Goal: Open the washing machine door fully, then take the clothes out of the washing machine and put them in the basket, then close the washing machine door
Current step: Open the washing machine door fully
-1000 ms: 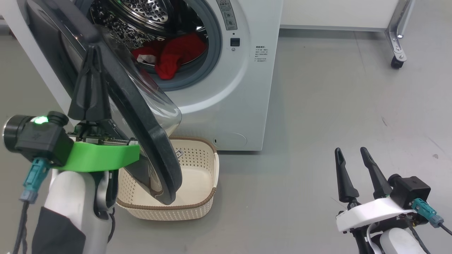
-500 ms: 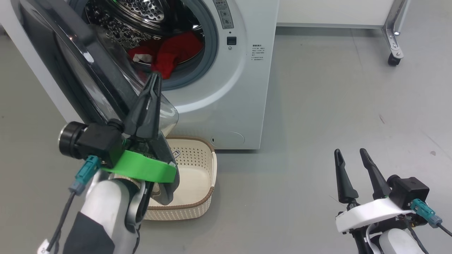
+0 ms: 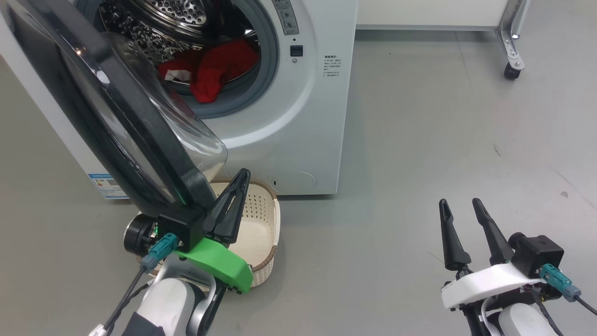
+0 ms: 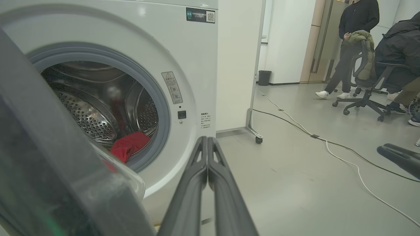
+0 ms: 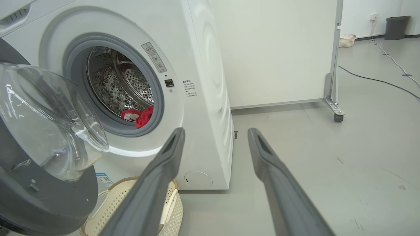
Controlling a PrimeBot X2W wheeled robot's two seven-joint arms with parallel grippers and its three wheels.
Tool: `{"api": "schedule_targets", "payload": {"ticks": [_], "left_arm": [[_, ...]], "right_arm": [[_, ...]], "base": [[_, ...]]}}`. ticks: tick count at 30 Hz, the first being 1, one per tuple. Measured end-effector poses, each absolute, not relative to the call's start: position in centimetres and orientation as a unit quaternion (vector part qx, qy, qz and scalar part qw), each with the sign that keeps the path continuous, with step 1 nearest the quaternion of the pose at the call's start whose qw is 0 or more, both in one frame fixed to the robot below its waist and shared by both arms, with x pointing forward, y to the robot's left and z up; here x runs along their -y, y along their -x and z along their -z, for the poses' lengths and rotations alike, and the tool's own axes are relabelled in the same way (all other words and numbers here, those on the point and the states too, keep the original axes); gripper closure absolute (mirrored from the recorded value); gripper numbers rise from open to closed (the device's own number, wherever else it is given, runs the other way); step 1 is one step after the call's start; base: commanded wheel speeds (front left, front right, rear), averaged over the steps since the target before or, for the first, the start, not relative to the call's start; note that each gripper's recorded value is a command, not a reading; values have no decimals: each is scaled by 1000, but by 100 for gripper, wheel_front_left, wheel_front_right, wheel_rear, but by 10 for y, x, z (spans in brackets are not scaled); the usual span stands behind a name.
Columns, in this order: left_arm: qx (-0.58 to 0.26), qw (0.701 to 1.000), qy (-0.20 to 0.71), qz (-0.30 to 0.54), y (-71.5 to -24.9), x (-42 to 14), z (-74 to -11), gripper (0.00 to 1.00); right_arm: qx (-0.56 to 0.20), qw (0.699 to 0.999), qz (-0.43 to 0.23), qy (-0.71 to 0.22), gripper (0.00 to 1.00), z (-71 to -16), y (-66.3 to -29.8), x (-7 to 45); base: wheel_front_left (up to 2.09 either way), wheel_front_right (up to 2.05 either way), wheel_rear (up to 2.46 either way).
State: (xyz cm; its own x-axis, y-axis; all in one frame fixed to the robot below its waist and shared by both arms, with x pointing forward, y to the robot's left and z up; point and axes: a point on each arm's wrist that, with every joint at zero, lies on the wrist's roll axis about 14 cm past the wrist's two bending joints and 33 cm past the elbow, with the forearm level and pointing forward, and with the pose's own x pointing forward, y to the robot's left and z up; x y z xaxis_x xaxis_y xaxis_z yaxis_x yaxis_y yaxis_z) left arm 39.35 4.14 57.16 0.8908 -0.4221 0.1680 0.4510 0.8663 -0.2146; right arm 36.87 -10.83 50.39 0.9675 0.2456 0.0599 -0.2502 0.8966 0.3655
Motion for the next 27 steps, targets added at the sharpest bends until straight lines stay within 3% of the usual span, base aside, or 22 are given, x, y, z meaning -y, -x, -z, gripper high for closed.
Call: {"api": "schedule_targets", "payload": {"ticks": [27], "left_arm": [[-42,969,151,191,-398,-49,-510,100]], "right_arm": [[-1,975,-114,-189,0,-496,-368,115]], "base": [[0,0,0]]}}
